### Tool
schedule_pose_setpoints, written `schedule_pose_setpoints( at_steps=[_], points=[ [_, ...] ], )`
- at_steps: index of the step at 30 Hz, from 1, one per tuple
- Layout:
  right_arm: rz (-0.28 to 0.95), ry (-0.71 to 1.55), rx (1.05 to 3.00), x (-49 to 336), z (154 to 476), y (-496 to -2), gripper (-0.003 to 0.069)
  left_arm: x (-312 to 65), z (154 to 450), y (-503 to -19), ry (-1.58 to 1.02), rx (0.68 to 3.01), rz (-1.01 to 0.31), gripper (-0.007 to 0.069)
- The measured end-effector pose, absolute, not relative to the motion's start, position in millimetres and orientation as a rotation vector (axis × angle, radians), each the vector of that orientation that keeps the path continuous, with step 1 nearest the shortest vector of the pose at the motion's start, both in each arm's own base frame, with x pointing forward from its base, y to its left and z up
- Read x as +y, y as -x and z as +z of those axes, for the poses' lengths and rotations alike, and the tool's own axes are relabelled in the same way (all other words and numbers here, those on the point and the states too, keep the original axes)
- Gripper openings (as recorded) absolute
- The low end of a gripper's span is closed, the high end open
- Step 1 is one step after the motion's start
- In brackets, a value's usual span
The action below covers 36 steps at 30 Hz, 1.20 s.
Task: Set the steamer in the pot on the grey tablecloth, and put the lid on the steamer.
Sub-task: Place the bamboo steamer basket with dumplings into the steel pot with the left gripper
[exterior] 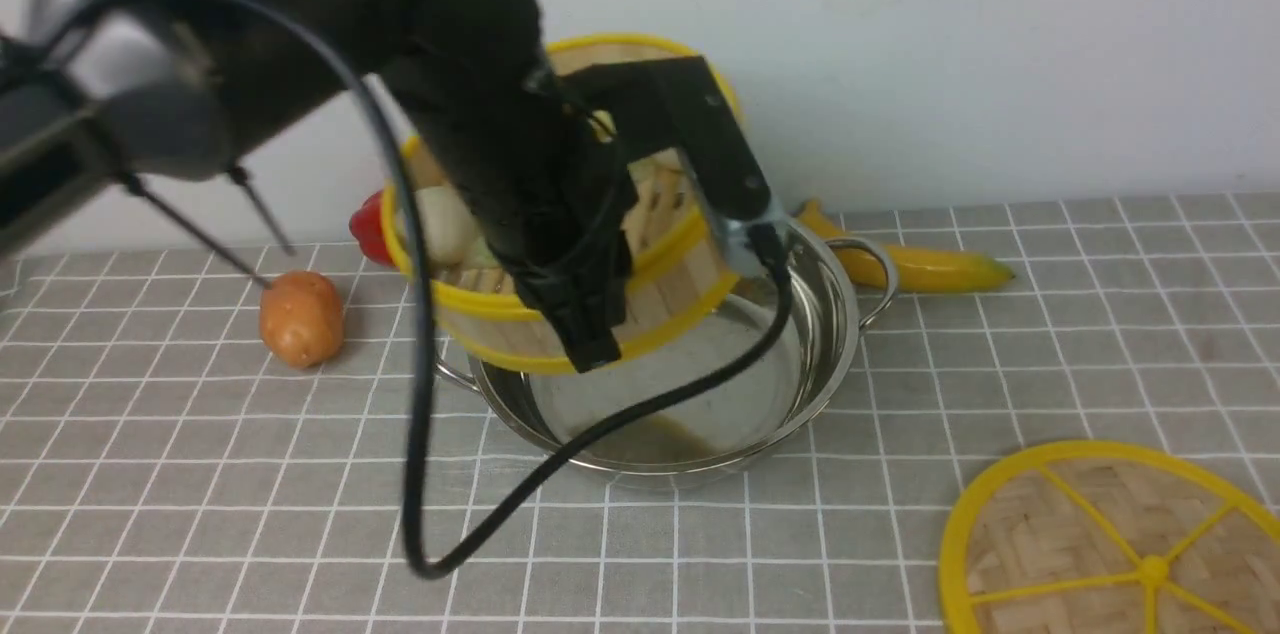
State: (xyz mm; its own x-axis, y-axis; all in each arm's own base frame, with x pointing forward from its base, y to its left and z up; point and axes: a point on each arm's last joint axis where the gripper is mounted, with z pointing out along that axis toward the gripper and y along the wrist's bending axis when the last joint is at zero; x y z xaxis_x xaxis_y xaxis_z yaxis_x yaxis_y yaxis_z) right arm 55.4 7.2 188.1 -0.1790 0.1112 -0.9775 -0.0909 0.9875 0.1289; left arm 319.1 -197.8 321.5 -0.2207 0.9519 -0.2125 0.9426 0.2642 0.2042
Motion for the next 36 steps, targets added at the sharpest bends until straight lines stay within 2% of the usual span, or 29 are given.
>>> schedule_pose_setpoints(
  at_steps=[8,13,36],
  points=[
    [0.18,-0.015,1.742,7.2,188.1,-55.4,0.0243,-214.2,271.0,-342.6,-1.957,2.226,0.043,0.0054],
    [0.18,-0.015,1.742,7.2,188.1,-55.4,0.0243,-217.7,251.6,-348.3,-2.013,2.238,0.035,0.0054],
    [0.18,-0.015,1.742,7.2,188.1,-55.4,0.0243,-230.3,207.5,-363.4,-2.045,2.233,-0.007,0.0054]
  ],
)
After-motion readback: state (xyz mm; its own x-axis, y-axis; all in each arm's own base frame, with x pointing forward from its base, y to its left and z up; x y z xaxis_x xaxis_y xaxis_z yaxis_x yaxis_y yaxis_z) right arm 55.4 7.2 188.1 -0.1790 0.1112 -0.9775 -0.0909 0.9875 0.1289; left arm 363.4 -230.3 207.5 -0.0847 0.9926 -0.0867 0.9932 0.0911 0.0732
